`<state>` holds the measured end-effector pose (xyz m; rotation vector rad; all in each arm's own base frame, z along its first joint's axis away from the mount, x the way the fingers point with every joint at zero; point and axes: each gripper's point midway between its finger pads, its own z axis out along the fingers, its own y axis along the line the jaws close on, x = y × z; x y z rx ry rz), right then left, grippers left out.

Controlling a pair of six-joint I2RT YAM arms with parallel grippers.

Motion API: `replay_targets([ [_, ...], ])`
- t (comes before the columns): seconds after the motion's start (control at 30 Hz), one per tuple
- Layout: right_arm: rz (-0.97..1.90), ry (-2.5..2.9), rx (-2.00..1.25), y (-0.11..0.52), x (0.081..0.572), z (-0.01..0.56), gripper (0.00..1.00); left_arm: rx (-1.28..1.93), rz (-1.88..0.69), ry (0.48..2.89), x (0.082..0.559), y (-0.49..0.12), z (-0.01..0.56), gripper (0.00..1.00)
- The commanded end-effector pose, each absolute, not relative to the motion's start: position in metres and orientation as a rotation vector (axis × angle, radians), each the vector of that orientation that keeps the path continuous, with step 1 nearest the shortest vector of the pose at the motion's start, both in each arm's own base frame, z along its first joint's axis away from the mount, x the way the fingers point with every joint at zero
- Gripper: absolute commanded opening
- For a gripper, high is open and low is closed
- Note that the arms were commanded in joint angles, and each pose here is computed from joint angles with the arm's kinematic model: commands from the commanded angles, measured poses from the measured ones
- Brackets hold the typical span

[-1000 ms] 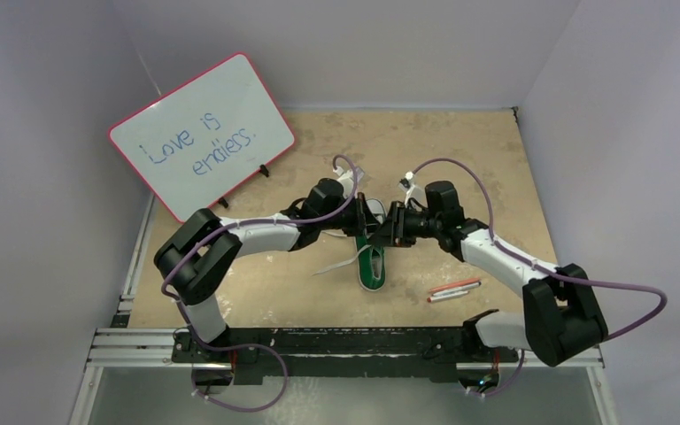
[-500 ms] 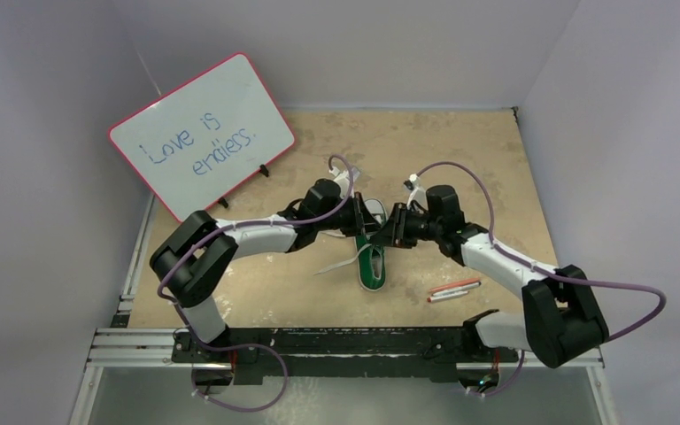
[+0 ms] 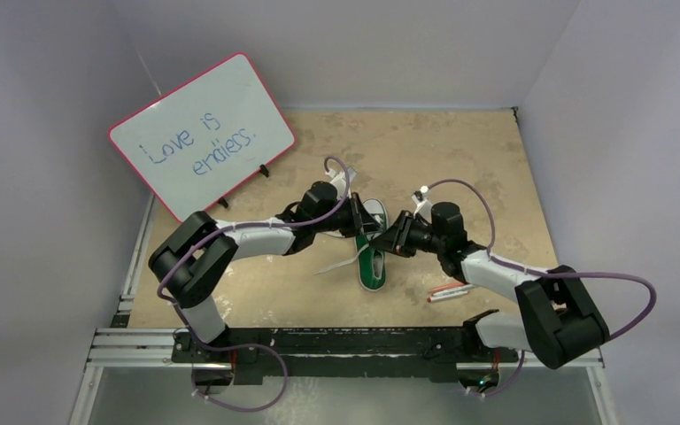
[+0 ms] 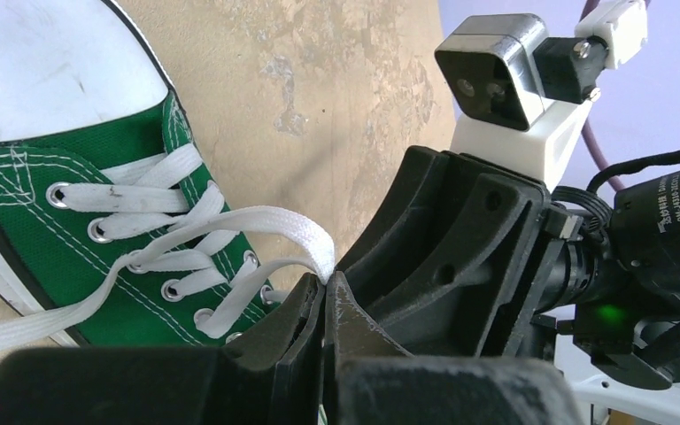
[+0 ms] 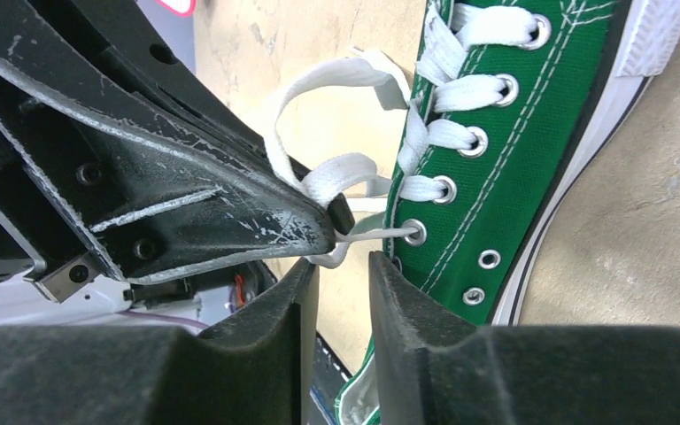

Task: Tie the shoes

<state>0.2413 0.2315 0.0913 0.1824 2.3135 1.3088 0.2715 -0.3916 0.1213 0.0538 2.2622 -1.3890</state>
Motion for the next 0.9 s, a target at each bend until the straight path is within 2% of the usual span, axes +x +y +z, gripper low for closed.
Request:
replay_targets([
  [0.0, 1.346, 2.137, 0.232, 0.235, 0.262, 0.122, 0.28, 0.071, -1.514, 2.09, 0.273, -0.398, 0.168, 0.0],
  [0.1, 1.306, 2.116, 0.264, 0.231, 0.268, 0.125, 0.27, 0.07, -1.533, 2.076, 0.272, -0.399, 0.171, 0.0],
  [0.47, 1.324, 2.112, 0.297, 0.245, 0.273, 0.115, 0.34, 0.094, -1.547, 2.072, 0.272, -0.402, 0.174, 0.0],
  [0.6, 1.262, 2.148, 0.326, 0.242, 0.273, 0.107, 0.24, 0.102, -1.54, 2.076, 0.272, -0.401, 0.175, 0.0],
  [0.63, 1.232, 2.151, 0.337, 0.238, 0.273, 0.105, 0.18, 0.104, -1.538, 2.073, 0.272, -0.401, 0.176, 0.0],
  [0.7, 1.176, 2.137, 0.353, 0.23, 0.276, 0.103, 0.0, 0.101, -1.538, 2.073, 0.272, -0.4, 0.175, 0.0],
  [0.87, 0.979, 2.305, 0.324, 0.213, 0.263, 0.099, 0.0, 0.1, -1.517, 2.085, 0.273, -0.398, 0.17, 0.0],
])
